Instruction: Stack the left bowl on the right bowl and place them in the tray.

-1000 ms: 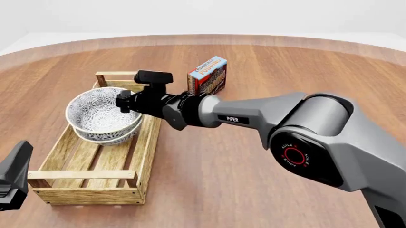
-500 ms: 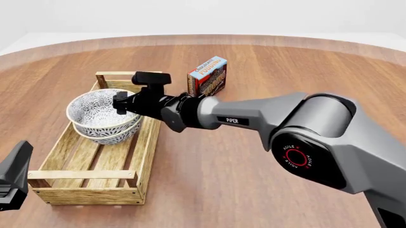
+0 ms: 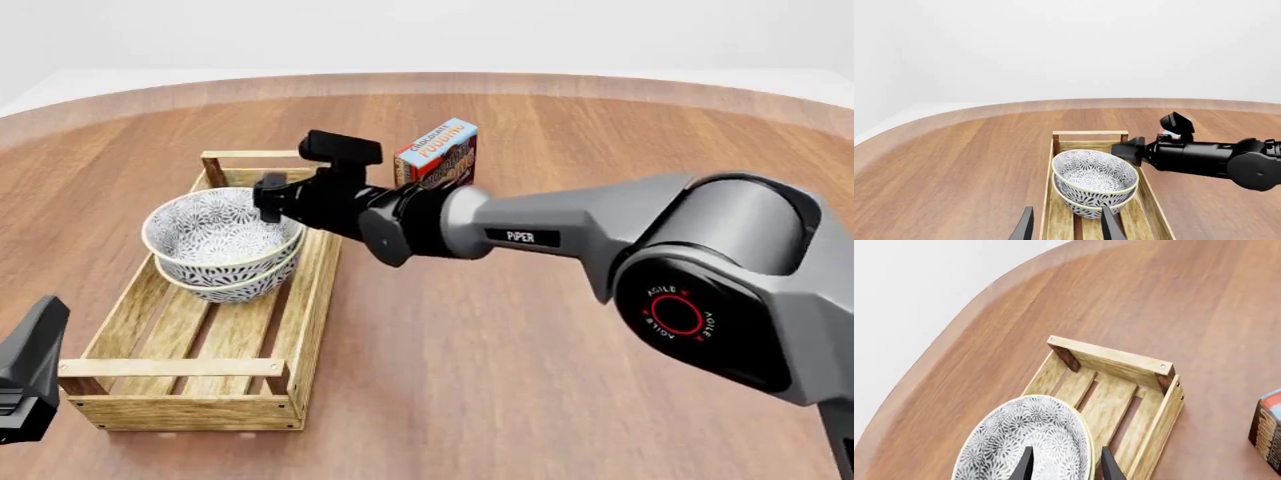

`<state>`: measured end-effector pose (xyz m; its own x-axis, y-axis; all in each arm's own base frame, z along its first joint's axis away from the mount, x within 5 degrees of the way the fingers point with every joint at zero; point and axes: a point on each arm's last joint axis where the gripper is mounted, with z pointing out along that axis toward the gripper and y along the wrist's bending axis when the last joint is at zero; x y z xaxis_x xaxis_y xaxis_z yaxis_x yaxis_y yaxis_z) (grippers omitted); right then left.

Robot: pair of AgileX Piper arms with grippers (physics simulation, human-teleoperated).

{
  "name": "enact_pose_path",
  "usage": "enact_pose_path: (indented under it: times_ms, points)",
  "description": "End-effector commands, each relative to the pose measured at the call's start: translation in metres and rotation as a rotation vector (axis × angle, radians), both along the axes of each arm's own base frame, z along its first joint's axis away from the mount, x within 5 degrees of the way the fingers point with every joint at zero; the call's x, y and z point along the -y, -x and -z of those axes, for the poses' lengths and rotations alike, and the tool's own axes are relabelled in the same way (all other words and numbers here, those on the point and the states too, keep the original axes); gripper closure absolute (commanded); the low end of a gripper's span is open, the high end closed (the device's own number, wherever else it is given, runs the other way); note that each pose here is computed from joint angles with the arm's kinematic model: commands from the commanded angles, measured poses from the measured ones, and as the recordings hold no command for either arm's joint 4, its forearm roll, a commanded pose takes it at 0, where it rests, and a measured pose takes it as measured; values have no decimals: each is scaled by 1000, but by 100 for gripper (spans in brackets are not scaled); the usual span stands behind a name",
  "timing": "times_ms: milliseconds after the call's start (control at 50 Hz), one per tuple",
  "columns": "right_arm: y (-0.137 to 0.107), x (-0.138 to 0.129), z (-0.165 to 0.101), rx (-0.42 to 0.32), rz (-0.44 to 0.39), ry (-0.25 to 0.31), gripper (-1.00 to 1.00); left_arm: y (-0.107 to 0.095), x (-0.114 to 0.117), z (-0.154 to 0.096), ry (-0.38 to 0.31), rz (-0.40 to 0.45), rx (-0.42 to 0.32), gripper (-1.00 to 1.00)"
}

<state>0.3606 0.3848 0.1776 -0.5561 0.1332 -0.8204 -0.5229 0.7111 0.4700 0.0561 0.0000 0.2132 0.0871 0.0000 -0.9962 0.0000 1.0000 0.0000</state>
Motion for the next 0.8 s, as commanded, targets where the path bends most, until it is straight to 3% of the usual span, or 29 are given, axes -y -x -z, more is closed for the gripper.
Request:
enact_pose_path:
  times_ms: [20, 160, 400, 800]
  points:
    - [4, 9, -16, 12, 10, -24, -100, 0, 0, 0, 0, 0, 0, -100]
    - [12, 18, -35, 35, 11, -54, -100, 0, 0, 0, 0, 0, 0, -100]
    - [42, 46, -91, 130, -3, -100, -100, 0, 0, 0, 0, 0, 0, -100]
    - [83, 88, -127, 219, -14, -140, -100, 0, 0, 0, 0, 0, 0, -100]
